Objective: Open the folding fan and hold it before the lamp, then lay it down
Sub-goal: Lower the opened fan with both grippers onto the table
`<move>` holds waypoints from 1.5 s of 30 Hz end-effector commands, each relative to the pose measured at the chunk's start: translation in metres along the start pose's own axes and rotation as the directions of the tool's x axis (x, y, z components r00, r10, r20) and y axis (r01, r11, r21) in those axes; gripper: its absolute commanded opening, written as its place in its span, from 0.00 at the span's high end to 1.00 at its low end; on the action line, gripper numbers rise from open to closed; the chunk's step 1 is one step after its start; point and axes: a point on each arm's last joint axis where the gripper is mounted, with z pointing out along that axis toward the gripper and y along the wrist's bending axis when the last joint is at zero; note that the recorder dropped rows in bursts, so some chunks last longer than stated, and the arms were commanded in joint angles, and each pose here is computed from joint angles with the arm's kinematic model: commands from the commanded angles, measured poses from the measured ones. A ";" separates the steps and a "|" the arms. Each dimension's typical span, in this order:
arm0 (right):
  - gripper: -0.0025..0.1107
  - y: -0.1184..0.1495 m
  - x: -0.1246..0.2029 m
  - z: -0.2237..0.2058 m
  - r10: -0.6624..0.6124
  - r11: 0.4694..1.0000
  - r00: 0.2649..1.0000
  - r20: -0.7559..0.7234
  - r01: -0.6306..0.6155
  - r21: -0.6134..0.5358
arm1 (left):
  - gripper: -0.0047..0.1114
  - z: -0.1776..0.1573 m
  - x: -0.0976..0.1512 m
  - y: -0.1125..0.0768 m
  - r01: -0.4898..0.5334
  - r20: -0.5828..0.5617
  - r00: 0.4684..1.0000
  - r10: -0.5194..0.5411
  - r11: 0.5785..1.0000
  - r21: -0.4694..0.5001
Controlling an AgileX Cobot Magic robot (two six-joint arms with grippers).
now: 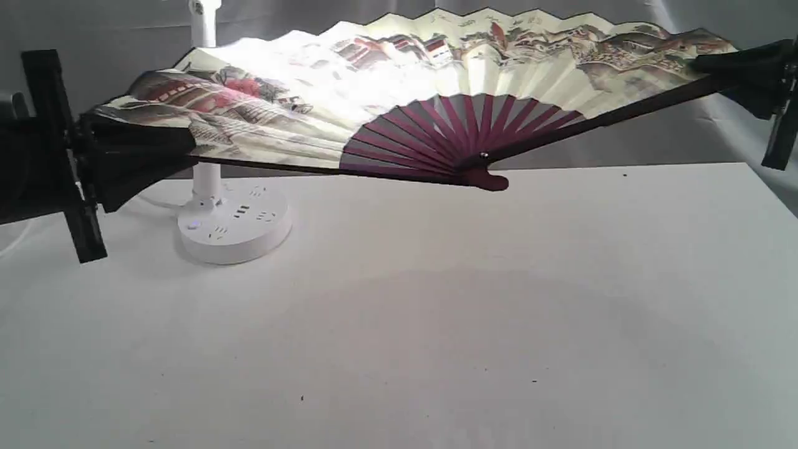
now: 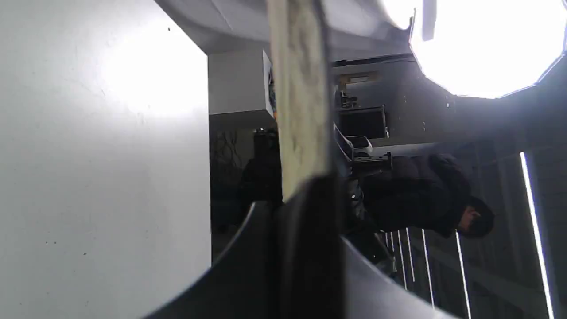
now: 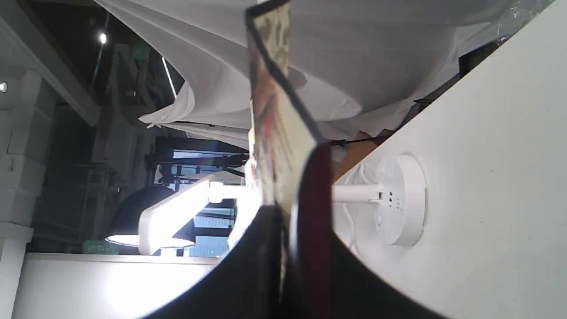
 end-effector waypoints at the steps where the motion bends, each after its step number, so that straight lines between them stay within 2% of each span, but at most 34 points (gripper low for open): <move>1: 0.98 -0.002 -0.012 -0.013 -0.077 0.995 0.993 0.091 0.071 0.067 | 0.96 -0.008 -0.001 -0.018 -0.028 0.027 0.999 0.027 0.999 0.042; 5: 0.98 -0.007 -0.009 -0.013 -0.137 0.985 0.989 0.052 0.130 0.116 | 0.96 -0.009 0.000 -0.017 -0.045 0.027 0.999 0.044 0.998 0.039; 10: 0.98 -0.019 -0.005 -0.013 -0.156 0.981 0.987 0.042 0.150 0.121 | 0.96 -0.011 0.014 0.005 -0.072 0.016 0.997 0.071 0.997 0.006; 20: 0.98 -0.076 0.038 -0.016 -0.174 0.976 0.984 0.022 0.170 0.135 | 0.96 -0.019 0.053 0.048 -0.071 -0.023 0.997 0.070 0.996 -0.061; 25: 0.98 -0.100 0.057 -0.032 -0.192 0.969 0.981 0.026 0.185 0.166 | 0.96 -0.024 0.073 0.064 -0.093 -0.046 0.995 0.089 0.992 -0.089; 31: 0.98 -0.125 0.077 -0.058 -0.142 0.977 0.980 0.138 0.116 0.181 | 0.96 -0.030 0.087 0.088 -0.045 -0.016 0.999 0.043 0.971 -0.235; 37: 0.98 -0.145 0.113 -0.064 -0.121 0.975 0.981 0.152 0.088 0.205 | 0.96 -0.036 0.099 0.101 -0.040 -0.018 0.999 0.037 0.951 -0.305; 40: 0.98 -0.153 0.135 -0.065 -0.114 0.972 0.985 0.127 0.084 0.221 | 0.96 -0.040 0.105 0.110 -0.015 -0.003 1.000 0.015 0.927 -0.374; 45: 0.98 -0.156 0.145 -0.066 -0.091 0.972 0.989 0.120 0.062 0.225 | 0.96 -0.045 0.117 0.119 -0.013 -0.016 1.000 0.006 0.910 -0.414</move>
